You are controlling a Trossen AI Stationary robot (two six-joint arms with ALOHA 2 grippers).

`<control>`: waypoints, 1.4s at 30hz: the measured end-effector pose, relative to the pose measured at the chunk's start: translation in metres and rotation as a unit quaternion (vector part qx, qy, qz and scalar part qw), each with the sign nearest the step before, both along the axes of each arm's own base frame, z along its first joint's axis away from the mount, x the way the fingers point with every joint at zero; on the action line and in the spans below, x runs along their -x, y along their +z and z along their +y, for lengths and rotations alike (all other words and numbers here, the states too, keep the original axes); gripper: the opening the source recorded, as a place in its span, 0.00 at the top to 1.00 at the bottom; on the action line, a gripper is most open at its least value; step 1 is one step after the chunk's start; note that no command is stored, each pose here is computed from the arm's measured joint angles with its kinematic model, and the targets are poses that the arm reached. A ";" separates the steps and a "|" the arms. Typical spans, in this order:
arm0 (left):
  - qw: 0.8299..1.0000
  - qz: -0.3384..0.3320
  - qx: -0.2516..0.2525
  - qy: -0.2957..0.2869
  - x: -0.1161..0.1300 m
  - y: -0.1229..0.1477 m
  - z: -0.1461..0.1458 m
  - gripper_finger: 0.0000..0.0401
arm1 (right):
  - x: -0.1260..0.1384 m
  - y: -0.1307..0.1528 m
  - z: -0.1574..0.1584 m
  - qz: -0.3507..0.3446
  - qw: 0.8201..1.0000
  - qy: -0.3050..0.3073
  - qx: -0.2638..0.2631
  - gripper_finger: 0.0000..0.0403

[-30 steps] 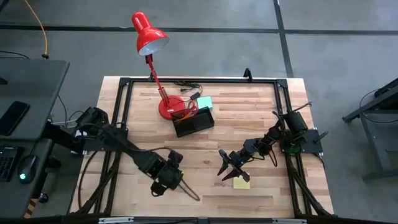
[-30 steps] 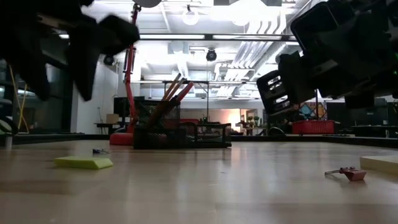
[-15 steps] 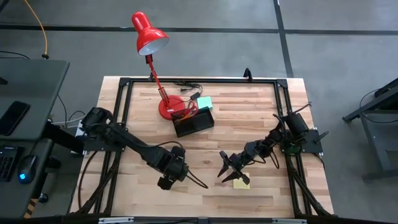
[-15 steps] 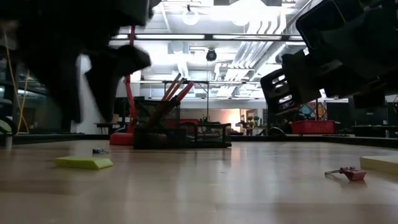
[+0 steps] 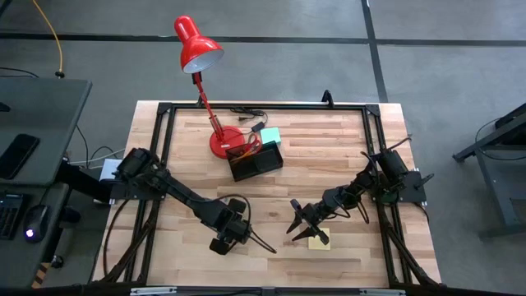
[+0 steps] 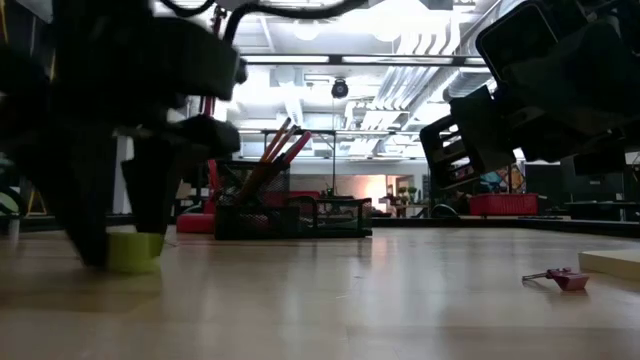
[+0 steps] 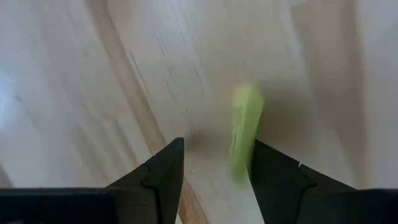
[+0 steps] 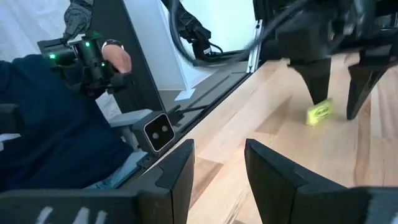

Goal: Pick and place office supplies into organizer
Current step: Put the yellow eraser into the desk organizer

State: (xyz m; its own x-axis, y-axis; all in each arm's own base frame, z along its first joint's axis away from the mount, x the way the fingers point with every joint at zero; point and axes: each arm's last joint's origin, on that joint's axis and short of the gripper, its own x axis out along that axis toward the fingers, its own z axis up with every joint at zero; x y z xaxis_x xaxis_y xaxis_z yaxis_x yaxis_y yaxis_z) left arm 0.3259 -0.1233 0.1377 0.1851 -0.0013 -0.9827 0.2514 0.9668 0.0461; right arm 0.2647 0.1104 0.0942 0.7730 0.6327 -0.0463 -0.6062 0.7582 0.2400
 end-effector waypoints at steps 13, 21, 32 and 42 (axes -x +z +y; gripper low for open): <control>1.000 0.005 0.010 0.004 -0.001 -0.004 -0.001 0.65 | -0.001 -0.001 -0.001 0.006 1.000 -0.015 0.003 0.67; 1.000 0.000 0.026 0.008 -0.003 -0.005 -0.002 0.96 | -0.001 -0.001 -0.001 0.006 1.000 -0.016 0.004 0.67; 0.994 -0.006 -0.109 0.011 -0.004 0.021 0.005 0.98 | -0.001 -0.001 -0.001 0.006 1.000 -0.016 0.004 0.67; 0.948 -0.029 -0.308 0.071 -0.012 0.069 0.025 0.99 | -0.001 -0.001 -0.001 0.006 1.000 -0.020 0.004 0.67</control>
State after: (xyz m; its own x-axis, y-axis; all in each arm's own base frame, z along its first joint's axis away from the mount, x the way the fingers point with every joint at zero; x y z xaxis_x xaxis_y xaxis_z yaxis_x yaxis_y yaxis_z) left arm 0.3379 -0.0978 0.2068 0.1944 0.5981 -0.7775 0.0998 0.7765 0.6222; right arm 0.2655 0.1094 0.0929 0.7968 0.6012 -0.0606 -0.5727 0.7834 0.2416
